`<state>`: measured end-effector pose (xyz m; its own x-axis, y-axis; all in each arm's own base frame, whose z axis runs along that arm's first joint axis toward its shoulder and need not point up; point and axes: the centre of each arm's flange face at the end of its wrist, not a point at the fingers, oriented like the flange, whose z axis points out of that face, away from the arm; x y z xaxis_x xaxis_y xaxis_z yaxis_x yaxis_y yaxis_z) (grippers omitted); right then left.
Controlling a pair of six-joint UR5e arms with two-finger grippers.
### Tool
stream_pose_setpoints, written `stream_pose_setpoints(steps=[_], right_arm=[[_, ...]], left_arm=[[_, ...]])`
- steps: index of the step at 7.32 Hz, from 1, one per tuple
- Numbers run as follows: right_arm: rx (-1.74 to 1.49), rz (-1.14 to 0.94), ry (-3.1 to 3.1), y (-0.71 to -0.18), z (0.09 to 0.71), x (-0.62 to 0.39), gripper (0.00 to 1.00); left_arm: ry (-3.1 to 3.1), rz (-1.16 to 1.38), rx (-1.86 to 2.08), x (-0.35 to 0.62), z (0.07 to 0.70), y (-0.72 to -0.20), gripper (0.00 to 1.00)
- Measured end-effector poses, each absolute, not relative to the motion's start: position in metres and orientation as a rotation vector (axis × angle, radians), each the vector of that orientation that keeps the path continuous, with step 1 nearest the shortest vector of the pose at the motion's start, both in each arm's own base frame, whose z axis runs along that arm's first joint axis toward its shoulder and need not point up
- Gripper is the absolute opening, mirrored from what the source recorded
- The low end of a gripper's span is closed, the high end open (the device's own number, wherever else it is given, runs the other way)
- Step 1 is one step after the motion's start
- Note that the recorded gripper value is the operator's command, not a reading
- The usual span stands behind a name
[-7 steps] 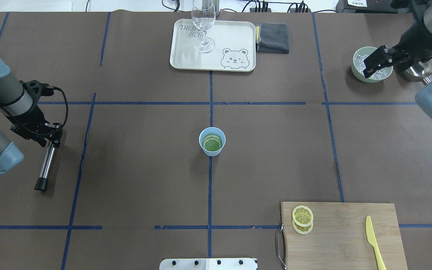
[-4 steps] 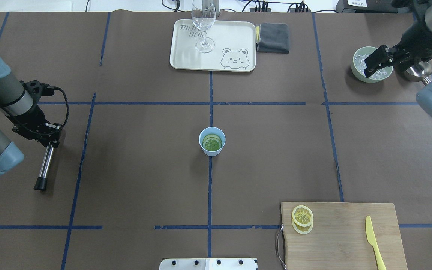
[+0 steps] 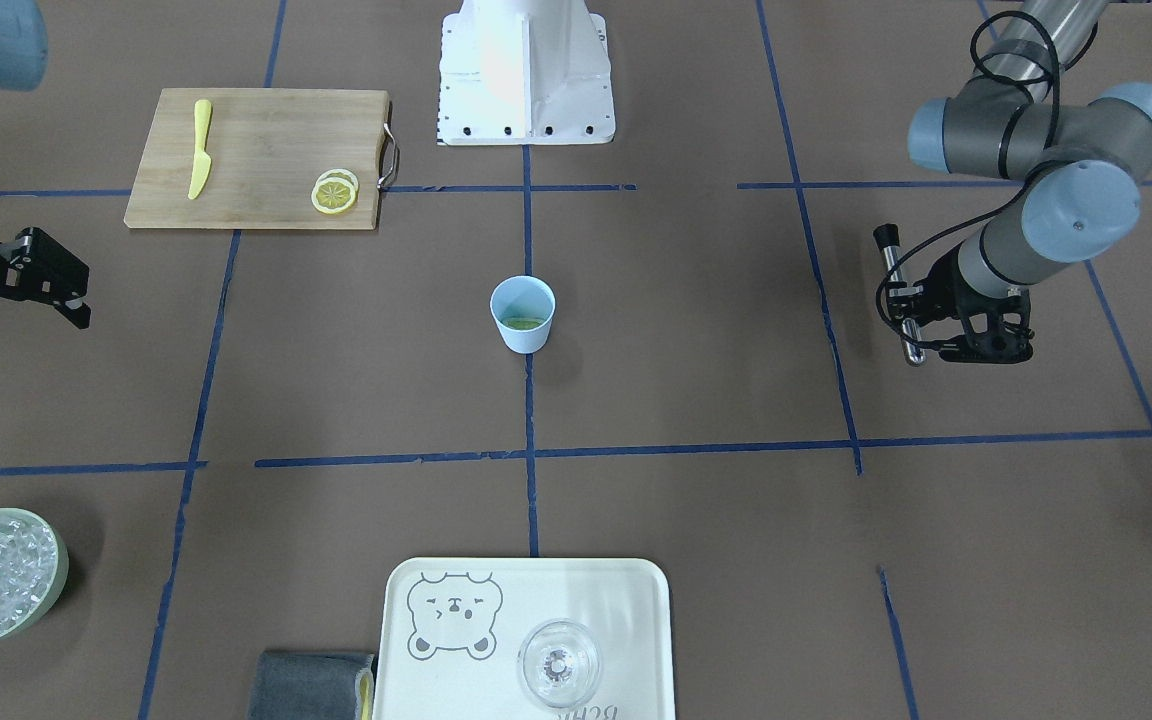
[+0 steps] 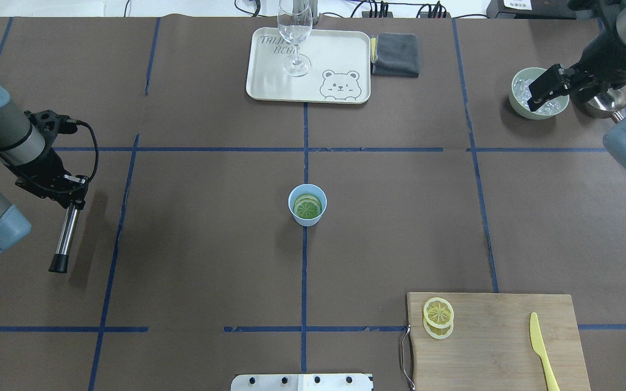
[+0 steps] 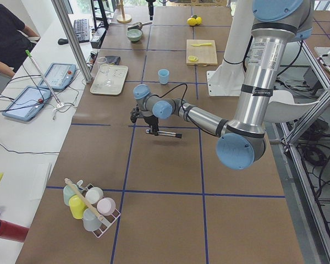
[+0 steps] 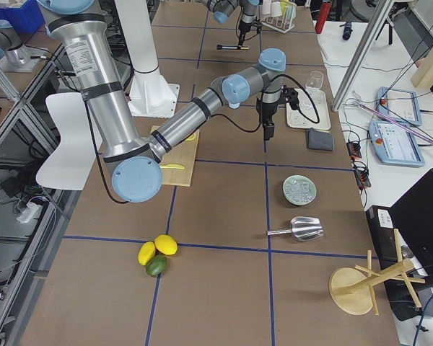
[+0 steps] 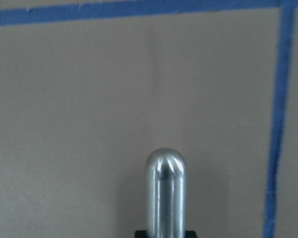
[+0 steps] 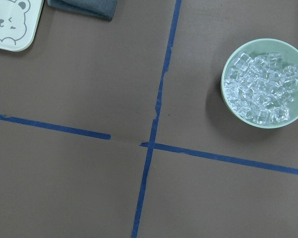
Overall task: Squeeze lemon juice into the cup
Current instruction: 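Close the left gripper around the top of the steel muddler, then lift the steel muddler with the left gripper and swing it upward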
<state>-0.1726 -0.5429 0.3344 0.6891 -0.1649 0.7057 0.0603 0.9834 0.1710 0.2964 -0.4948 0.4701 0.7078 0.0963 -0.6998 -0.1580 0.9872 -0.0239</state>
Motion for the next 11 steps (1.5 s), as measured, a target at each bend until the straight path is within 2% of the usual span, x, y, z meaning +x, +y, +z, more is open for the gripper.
stream_pose_setpoints(steps=[4,7,11], right_arm=[[0.127,-0.123,-0.808,-0.543,0.336,-0.175,1.0],[0.115,-0.128,-0.826,-0.542,0.334,-0.176,1.0],[0.106,-0.123,-0.84,-0.541,0.333,-0.176,1.0]], left_arm=[[0.778,0.061,0.31,0.227,0.317,-0.5,0.0],[0.822,-0.156,0.514,0.199,0.22,-0.504,0.0],[0.868,-0.436,0.62,0.304,0.179,-0.433,0.0]])
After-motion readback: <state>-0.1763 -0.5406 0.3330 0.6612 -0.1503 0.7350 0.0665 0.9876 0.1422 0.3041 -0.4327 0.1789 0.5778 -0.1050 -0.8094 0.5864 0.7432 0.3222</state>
